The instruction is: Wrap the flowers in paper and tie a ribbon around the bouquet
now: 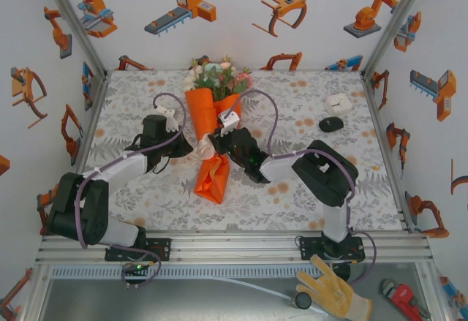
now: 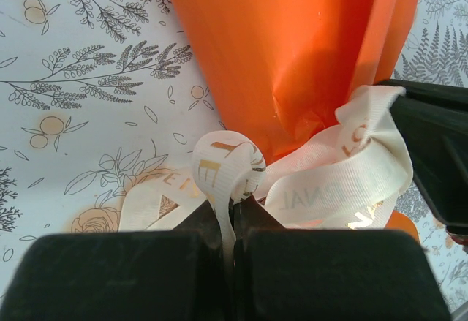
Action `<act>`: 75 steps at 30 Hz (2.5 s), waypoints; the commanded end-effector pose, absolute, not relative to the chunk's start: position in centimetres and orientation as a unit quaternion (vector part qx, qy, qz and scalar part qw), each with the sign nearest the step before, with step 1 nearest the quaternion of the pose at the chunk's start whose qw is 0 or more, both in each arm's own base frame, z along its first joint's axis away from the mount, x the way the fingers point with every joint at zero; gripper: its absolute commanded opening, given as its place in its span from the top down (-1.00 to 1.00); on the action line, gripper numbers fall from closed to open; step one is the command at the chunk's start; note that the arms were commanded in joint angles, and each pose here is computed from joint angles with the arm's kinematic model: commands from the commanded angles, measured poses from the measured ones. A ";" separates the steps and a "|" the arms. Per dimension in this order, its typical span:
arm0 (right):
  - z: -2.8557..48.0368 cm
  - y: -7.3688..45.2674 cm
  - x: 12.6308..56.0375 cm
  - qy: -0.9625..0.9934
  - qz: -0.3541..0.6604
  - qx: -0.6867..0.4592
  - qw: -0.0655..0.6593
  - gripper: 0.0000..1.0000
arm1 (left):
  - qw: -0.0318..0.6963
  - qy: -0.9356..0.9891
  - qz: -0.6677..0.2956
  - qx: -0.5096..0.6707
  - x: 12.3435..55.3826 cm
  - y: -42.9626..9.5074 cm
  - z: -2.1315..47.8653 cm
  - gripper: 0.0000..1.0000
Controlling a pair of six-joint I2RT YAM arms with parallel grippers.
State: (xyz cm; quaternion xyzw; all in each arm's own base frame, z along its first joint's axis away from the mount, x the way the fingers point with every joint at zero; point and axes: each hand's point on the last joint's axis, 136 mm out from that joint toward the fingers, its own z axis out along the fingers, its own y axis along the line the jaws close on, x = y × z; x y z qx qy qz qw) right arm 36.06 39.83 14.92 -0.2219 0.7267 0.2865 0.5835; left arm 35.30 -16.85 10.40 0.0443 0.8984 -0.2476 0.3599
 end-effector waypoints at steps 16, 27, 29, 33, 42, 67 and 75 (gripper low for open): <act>17.3 39.4 36.8 0.700 0.163 -0.294 0.631 1.00 | 0.369 0.903 -0.219 0.014 34.8 -14.7 9.6 0.65; 18.6 39.7 33.9 0.678 0.230 -0.310 0.626 1.00 | 0.467 0.837 -0.270 0.088 34.0 -16.3 18.8 -0.15; 18.6 39.9 33.5 0.676 0.240 -0.315 0.621 1.00 | 0.460 0.817 -0.321 0.136 33.9 -18.7 20.2 -0.20; 18.5 39.8 33.3 0.676 0.240 -0.319 0.619 1.00 | 0.440 0.811 -0.340 0.179 35.1 -20.8 20.5 -0.34; 18.5 38.5 33.0 0.683 0.218 -0.325 0.616 1.00 | 0.498 0.851 -0.158 0.051 38.1 -12.0 20.7 -0.54; 18.4 39.2 31.6 0.688 0.248 -0.380 0.566 1.00 | 0.407 0.739 -0.449 0.296 34.4 -22.7 22.9 -0.67; 18.4 38.6 31.2 0.695 0.254 -0.400 0.541 1.00 | 0.364 0.698 -0.406 0.464 32.0 -25.0 18.0 -0.42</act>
